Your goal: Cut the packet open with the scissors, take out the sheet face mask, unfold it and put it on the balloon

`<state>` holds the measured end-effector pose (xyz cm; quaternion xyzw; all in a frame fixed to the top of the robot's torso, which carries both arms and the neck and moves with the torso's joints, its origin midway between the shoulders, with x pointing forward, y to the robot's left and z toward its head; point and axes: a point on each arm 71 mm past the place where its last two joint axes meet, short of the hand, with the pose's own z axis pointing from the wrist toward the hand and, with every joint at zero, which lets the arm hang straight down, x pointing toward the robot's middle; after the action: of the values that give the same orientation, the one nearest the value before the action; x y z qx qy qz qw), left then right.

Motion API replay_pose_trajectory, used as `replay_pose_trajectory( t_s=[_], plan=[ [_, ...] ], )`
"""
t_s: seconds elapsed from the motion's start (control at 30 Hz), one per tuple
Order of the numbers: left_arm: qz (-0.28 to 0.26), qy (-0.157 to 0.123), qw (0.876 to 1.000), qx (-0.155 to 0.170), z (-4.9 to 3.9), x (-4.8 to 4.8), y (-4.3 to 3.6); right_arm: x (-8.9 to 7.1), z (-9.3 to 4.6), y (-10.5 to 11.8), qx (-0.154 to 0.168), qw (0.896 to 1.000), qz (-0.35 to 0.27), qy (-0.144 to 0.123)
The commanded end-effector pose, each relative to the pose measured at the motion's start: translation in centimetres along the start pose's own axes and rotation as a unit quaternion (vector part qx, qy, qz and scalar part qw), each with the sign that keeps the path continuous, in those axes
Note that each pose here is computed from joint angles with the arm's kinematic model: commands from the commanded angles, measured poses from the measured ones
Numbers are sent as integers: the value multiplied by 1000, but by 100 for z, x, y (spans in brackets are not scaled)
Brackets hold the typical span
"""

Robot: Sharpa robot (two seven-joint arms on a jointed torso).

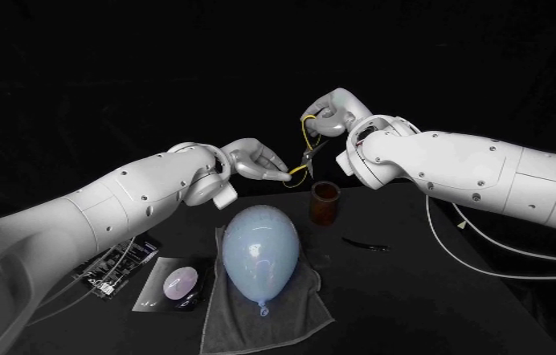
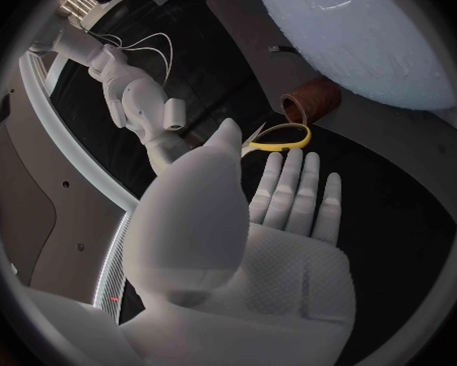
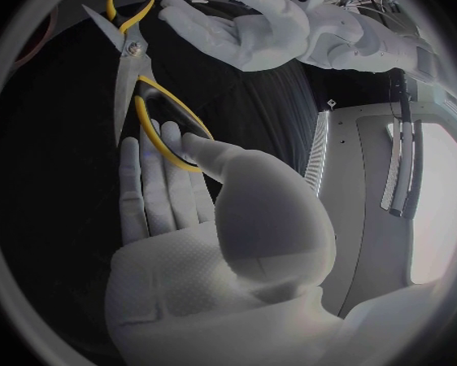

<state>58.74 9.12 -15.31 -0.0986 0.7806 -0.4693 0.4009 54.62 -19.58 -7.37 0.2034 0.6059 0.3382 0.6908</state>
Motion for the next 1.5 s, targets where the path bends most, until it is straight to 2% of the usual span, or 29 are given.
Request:
replay_pose_trajectory(
  t_s=[0.03,0.37,0.77,1.07,1.3,1.5],
  plan=[
    [27,-25,999,-4,26,-14,16,-46,-2,81,-19,1000,-4,-13],
    [35,-43,998,-11,85,20,31,-56,-37,201,-34,999,2,-10],
    [35,-57,998,-17,97,1,51,-82,-60,279,-43,999,6,-10],
    [35,-39,999,-13,97,30,46,-95,-29,268,-42,999,2,-11],
    [21,-54,998,-5,79,-11,56,-105,-4,236,-36,999,-3,-7],
    [-2,-82,997,8,64,-61,45,-49,2,233,-32,999,-7,11]
  ],
)
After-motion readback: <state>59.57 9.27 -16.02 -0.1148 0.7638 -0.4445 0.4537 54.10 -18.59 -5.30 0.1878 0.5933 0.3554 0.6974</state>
